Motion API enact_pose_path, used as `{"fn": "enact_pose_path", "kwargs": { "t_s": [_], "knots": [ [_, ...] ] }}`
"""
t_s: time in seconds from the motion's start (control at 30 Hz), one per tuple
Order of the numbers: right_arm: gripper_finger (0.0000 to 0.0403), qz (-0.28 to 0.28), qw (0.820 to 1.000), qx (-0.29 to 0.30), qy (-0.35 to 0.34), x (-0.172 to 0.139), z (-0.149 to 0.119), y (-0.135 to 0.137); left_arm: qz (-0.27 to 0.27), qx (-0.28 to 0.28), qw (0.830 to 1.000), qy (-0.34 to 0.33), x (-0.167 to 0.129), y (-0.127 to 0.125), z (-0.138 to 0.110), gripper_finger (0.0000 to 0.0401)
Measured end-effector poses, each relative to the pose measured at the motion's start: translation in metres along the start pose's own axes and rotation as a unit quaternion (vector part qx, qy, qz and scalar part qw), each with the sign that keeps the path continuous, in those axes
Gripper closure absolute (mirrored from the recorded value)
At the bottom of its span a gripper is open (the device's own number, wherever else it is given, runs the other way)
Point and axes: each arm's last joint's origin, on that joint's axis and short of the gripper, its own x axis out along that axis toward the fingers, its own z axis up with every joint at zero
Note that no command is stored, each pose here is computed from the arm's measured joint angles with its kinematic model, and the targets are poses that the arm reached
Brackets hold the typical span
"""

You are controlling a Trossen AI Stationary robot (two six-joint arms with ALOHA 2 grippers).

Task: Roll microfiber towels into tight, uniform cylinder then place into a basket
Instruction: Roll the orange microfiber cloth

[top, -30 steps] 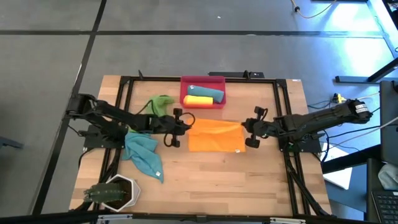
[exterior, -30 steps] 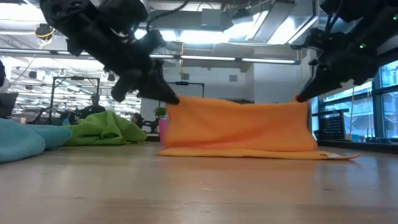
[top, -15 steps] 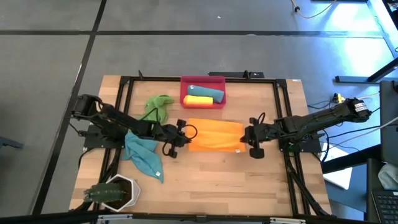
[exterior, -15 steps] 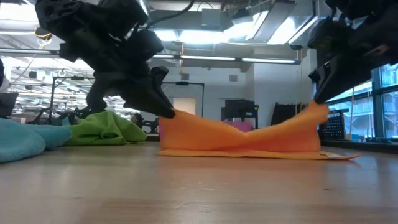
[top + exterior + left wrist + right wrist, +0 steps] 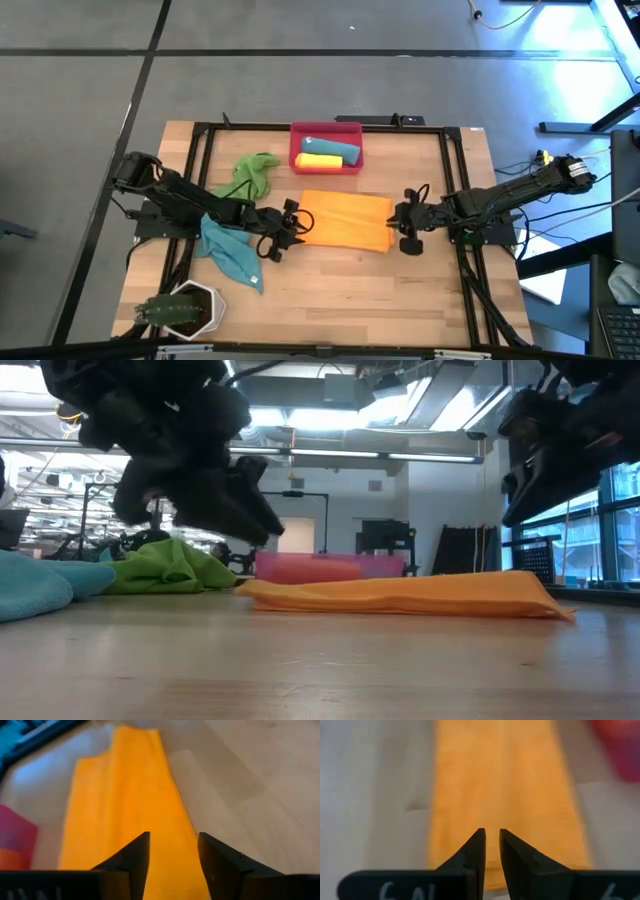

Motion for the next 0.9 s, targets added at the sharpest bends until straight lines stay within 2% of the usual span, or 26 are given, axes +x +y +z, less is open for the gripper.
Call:
{"fn": "enact_pose_path", "kwargs": {
  "t_s": [0.1,0.27,0.37,0.53,0.63,0.8,0.9],
  "knots": [
    [0.0344,-0.05,0.999,0.005,-0.008,0.001,0.001,-0.006,0.042,-0.006,0.999,0.003,-0.005,0.004,0.003,0.0231],
    [0.0344,-0.083,0.996,0.022,0.011,0.005,-0.001,-0.02,0.101,-0.022,0.994,0.021,-0.004,0.016,-0.001,0.0227],
    [0.035,-0.091,0.995,0.017,0.033,0.011,-0.01,-0.029,0.104,-0.045,0.993,0.025,-0.002,0.025,-0.005,0.0229],
    [0.0368,-0.067,0.996,0.037,0.054,0.024,-0.029,-0.042,0.103,-0.082,0.991,0.002,-0.001,0.034,-0.004,0.0229],
    [0.0385,-0.07,0.995,0.039,0.054,0.029,-0.037,-0.048,0.102,-0.087,0.991,-0.006,-0.001,0.036,-0.004,0.0231],
    [0.0398,-0.08,0.996,0.034,0.016,0.035,-0.043,-0.058,0.106,-0.088,0.99,-0.016,-0.002,0.037,-0.002,0.0232],
    [0.0398,-0.063,0.998,0.023,-0.012,0.039,-0.049,-0.064,0.106,-0.087,0.99,-0.017,-0.002,0.037,-0.002,0.0232]
  ]
}}
